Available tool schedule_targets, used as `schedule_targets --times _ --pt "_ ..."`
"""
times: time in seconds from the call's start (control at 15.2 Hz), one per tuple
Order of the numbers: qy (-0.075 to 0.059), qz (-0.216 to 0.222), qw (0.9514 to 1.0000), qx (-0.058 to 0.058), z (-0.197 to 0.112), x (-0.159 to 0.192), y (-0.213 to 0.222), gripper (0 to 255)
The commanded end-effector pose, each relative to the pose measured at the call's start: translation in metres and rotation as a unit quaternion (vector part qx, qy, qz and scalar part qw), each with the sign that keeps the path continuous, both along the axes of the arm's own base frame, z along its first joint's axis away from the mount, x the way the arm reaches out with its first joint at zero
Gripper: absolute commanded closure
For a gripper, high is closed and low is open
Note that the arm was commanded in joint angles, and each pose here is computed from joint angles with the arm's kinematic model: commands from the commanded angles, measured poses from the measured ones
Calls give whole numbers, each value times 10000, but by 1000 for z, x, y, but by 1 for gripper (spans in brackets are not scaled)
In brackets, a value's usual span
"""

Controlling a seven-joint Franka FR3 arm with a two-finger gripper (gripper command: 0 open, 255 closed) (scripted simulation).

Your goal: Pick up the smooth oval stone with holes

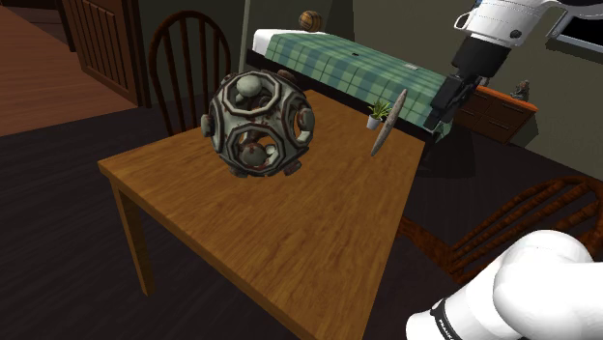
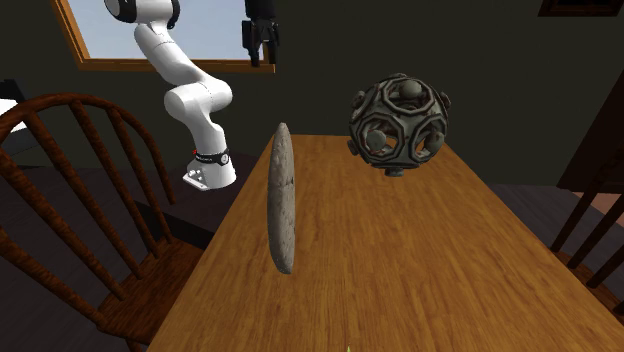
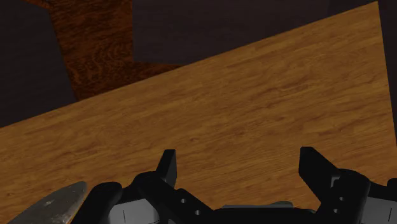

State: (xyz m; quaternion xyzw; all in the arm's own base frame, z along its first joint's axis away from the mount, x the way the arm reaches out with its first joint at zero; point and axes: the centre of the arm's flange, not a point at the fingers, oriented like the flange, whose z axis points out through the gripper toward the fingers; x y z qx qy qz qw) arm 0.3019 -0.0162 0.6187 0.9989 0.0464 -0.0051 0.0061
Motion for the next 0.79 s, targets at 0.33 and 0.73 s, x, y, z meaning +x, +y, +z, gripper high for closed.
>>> schedule_targets --times 0.33,0.73 --pt "74 -1024 9947 9 -4 64 -23 0" --pt "162 -2237 9745 20 -9 134 -68 0"
